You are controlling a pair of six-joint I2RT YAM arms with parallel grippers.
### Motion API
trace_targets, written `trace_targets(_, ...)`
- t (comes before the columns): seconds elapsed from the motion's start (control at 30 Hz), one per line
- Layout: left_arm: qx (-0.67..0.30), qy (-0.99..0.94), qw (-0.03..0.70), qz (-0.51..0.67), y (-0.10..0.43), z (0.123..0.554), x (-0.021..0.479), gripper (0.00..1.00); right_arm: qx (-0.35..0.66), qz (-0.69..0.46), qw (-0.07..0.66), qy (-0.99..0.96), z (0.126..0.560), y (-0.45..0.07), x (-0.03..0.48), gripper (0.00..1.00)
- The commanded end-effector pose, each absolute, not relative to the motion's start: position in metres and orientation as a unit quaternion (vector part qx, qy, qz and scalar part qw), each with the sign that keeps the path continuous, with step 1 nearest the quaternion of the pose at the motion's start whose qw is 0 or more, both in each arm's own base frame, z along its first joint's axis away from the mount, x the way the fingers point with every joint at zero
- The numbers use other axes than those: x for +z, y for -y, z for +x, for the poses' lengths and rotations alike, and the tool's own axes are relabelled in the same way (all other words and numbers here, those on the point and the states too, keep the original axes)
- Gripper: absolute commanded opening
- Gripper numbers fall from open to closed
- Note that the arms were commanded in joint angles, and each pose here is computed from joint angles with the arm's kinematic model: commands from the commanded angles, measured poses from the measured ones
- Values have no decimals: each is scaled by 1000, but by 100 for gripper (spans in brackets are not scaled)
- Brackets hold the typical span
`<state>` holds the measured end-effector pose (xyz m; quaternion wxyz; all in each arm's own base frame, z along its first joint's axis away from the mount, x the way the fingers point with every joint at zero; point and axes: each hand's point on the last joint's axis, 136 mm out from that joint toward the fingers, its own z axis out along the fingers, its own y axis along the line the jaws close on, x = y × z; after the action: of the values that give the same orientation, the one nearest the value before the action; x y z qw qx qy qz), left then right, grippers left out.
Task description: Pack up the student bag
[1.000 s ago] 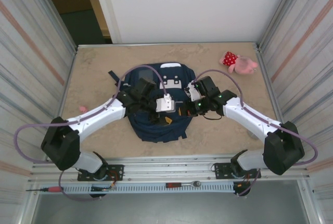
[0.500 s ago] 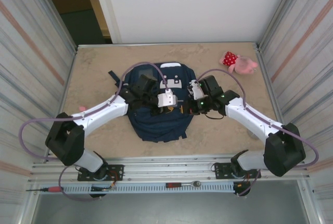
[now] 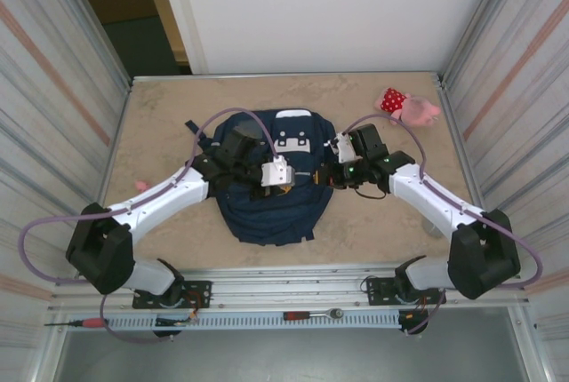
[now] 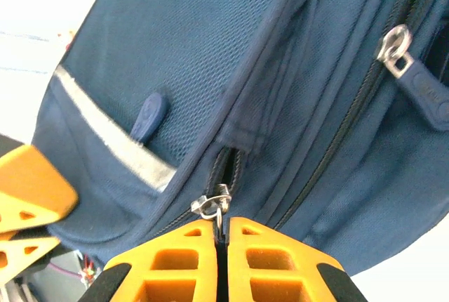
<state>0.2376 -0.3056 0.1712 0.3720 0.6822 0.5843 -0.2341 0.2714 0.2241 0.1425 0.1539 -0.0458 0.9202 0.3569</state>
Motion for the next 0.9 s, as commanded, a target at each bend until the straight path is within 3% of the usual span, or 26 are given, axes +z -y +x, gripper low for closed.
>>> trace_targets(0.0,-281,-566,336,698,294,201,173,1,304,22,199,-931,313,-196,129,0)
trace_targets(0.33,-284,-564,337,698,293,195,171,1,310,23,186,-932,322,-198,124,0)
trace_targets(0.4,-282,-585,343,679,294,202,173,10,309,21,186,-932,320,-197,123,3)
trace_targets(0.5,-306,-627,361,619,293,213,189,38,317,13,185,-930,310,-197,131,37)
trace_targets(0.57,-328,-679,370,543,286,227,205,54,313,12,186,-931,301,-192,140,48)
trace_targets(0.67,-340,-748,368,435,263,247,216,62,298,16,190,-935,288,-182,154,54)
trace_targets(0.87,-308,-867,352,174,186,287,199,65,284,18,174,-943,269,-183,166,57)
